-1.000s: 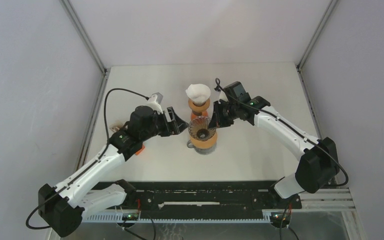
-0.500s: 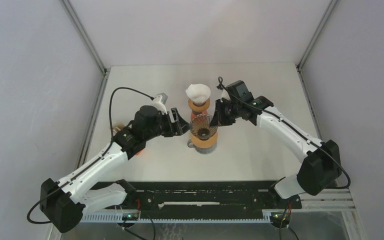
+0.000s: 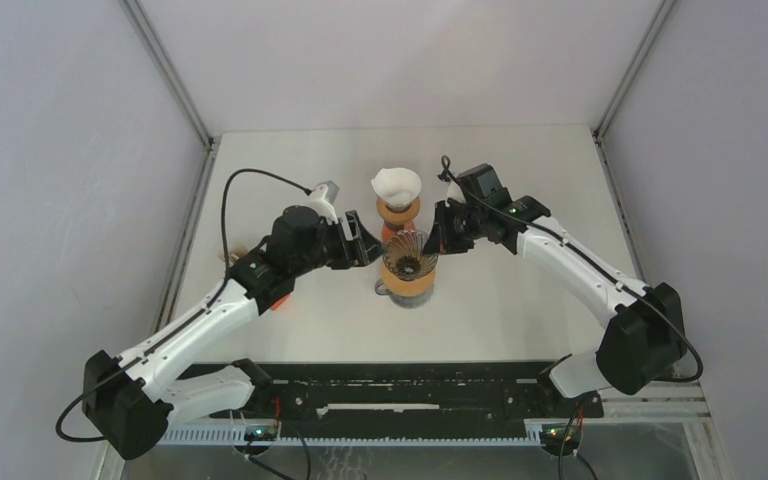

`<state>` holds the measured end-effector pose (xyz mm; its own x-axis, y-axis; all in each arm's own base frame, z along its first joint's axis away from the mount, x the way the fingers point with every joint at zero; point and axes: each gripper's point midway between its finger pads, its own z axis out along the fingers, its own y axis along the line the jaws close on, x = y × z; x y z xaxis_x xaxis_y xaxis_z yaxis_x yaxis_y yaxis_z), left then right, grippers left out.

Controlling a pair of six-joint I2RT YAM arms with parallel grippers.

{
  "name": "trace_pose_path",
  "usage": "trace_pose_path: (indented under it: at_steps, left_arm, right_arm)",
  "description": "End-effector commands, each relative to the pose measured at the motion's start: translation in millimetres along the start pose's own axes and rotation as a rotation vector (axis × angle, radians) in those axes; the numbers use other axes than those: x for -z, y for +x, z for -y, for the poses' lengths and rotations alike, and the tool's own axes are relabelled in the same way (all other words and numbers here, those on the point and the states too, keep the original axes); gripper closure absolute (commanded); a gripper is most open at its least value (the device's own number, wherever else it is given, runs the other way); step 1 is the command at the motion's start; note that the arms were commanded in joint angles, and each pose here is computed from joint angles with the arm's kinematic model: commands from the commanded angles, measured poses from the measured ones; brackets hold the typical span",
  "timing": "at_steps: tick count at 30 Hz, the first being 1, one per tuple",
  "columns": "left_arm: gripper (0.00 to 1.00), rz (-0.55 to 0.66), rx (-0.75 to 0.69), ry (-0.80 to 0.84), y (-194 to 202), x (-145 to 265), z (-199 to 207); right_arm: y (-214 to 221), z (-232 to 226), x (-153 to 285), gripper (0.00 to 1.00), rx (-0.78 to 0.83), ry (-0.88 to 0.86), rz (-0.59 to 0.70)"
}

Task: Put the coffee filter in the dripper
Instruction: Place the coffee dripper in the dripper holder.

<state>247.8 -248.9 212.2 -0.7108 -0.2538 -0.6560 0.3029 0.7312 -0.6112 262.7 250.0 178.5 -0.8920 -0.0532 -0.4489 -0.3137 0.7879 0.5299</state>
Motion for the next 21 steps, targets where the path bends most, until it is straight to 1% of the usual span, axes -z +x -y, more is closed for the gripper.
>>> trace_pose_path:
  at_steps: [1,7,12,21]
  left_arm:
    - [0.26,0.076,-0.011,0.093,-31.8,5.2,35.3]
    - [0.27,0.058,-0.011,0.089,-28.3,-2.5,34.2]
    - [0.31,0.029,-0.011,0.086,-22.8,-11.6,32.5]
    - [0.41,-0.026,-0.017,0.073,-11.1,-27.2,27.8]
  right_arm:
    - [-3.1,-4.4,-5.1,1.0,0.019,-0.034,0.014]
    - [-1.4,7.5,-13.8,1.0,0.011,0.009,0.009]
    - [1.2,12.5,-19.6,1.0,0.01,0.024,-0.004]
    - [7.3,18.6,-25.0,1.0,0.015,0.05,-0.027]
